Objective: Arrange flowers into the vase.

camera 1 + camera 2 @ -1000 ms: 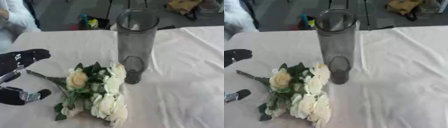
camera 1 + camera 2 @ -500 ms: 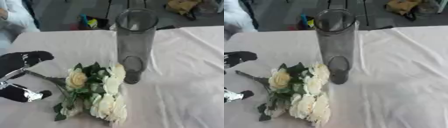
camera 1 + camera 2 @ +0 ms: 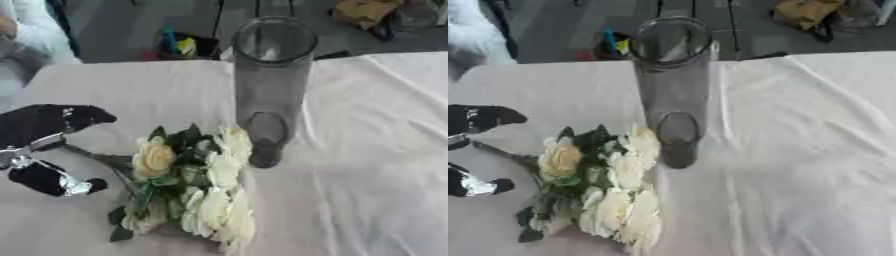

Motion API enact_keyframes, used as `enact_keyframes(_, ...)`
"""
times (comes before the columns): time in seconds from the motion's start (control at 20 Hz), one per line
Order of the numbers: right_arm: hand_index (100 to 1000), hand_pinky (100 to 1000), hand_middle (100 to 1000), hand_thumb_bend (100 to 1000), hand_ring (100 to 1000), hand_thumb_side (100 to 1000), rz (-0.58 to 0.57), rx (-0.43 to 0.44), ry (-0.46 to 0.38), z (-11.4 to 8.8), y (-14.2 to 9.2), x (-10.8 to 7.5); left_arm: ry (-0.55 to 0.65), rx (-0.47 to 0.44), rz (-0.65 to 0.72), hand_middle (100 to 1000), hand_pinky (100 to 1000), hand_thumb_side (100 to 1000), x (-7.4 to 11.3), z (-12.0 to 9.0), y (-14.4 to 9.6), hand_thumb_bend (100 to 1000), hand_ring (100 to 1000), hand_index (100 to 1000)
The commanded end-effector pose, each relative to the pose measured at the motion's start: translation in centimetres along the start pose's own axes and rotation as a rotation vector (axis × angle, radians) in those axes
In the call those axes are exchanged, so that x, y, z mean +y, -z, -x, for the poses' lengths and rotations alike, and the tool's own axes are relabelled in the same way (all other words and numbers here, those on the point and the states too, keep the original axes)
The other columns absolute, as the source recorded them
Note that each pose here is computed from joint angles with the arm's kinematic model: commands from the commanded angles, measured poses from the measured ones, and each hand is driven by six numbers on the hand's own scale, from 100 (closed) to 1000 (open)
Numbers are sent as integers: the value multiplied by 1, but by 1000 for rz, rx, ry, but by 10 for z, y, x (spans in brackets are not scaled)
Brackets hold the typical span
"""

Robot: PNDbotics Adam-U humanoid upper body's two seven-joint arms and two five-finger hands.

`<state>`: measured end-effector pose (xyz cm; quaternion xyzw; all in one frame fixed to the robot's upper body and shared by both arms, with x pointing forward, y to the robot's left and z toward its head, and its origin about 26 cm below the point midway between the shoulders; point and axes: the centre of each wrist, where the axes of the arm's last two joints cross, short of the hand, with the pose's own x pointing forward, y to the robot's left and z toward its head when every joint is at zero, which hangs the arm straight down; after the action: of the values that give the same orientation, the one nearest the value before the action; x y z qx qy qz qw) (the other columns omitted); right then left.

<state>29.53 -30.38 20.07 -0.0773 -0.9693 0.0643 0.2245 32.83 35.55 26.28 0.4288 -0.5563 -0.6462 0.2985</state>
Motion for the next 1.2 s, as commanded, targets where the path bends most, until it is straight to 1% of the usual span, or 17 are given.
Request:
enact_keyframes(0.05, 671, 626, 444, 100, 483, 983, -20, -28, -7, -6, 6, -2, 27, 8, 2, 877, 749, 629, 7, 6, 0, 514, 830, 1000)
enact_keyframes(0.3, 671, 626, 444, 100, 483, 984, -20, -28, -6, -6, 6, -2, 26, 13, 26, 872, 739, 622, 3, 10, 6, 521, 821, 1000)
enact_keyframes(0.65, 671, 627, 443, 100, 483, 986, -21, -28, -3, -6, 6, -1, 34, 17, 66, 869, 735, 596, -7, 14, 13, 505, 818, 1000)
enact_keyframes(0.85, 671, 627, 443, 100, 483, 987, -21, -28, -4, -6, 6, -1, 37, 21, 82, 868, 733, 598, -12, 16, 16, 508, 817, 1000)
enact_keyframes(1.15, 671, 628, 442, 100, 483, 988, -22, -24, -4, -5, 6, 0, 27, 15, 66, 858, 720, 605, -17, 16, 22, 497, 809, 1000)
enact_keyframes(1.2, 671, 629, 441, 100, 482, 988, -22, -23, -4, -5, 6, 0, 21, 11, 57, 845, 709, 606, -17, 15, 24, 484, 802, 1000)
